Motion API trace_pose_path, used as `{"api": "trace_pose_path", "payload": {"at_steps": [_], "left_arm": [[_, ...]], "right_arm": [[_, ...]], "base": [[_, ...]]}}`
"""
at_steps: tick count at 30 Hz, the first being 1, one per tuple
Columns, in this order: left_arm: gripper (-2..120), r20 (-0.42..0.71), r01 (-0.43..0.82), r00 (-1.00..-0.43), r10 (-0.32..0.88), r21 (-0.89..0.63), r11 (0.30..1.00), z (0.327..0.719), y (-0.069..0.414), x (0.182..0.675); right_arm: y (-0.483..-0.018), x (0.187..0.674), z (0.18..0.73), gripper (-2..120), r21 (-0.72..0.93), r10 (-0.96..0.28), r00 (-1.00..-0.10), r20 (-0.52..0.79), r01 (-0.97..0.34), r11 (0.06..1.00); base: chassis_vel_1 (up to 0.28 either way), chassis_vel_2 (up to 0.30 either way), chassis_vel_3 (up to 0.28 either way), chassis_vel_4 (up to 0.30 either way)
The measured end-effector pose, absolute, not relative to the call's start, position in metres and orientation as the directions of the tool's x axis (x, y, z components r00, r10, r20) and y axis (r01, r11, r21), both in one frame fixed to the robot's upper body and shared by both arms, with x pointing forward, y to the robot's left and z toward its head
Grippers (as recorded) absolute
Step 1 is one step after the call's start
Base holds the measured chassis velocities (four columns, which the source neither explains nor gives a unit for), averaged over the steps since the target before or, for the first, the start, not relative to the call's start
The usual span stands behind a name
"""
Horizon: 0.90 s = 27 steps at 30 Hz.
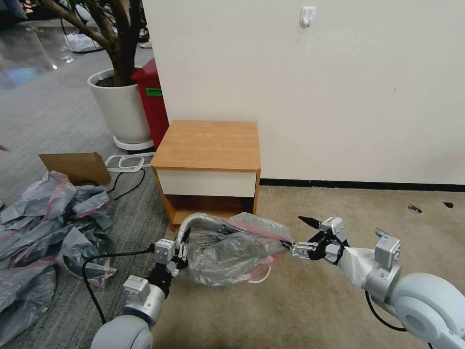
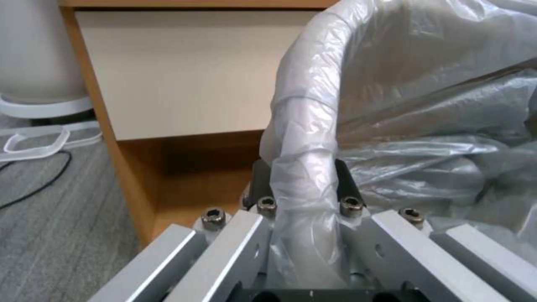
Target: Pick up the garbage bag from the table and place it over the trash can.
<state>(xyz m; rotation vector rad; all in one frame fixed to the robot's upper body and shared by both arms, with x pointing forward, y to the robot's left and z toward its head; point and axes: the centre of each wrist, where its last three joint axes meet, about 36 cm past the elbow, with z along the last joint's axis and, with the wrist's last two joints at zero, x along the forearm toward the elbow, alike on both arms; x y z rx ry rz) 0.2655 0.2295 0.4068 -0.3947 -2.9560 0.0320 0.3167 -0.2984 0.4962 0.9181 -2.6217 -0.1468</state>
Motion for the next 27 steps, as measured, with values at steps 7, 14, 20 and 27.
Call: {"api": "trace_pose_path", "payload": {"at_steps": [7, 14, 20, 27], "left_arm": [[4, 0.123, 0.276, -0.952, 0.279, -0.047, 0.96, 0.413, 0.227, 0.262], [4, 0.107, 0.286, -0.951, 0.29, -0.053, 0.957, 0.415, 0.224, 0.261], [4, 0.088, 0.289, -0.952, 0.294, -0.061, 0.955, 0.419, 0.225, 0.259], [4, 0.073, 0.292, -0.95, 0.304, -0.137, 0.946, 0.421, 0.226, 0.26]], "right_arm": [[-0.295, 0.318, 0.503, 100, 0.162, -0.413, -0.757, 0.507, -0.387, 0.908], [-0.297, 0.32, 0.514, 100, 0.148, -0.401, -0.69, 0.602, -0.397, 0.906], [-0.298, 0.323, 0.518, 100, 0.164, -0.422, -0.672, 0.609, -0.414, 0.895], [-0.307, 0.328, 0.506, 100, 0.177, -0.423, -0.679, 0.6, -0.403, 0.898]], "base": [[0.0, 0.0, 0.0, 0.0], [0.0, 0.0, 0.0, 0.0], [0.0, 0.0, 0.0, 0.0], [0.0, 0.0, 0.0, 0.0]]}}
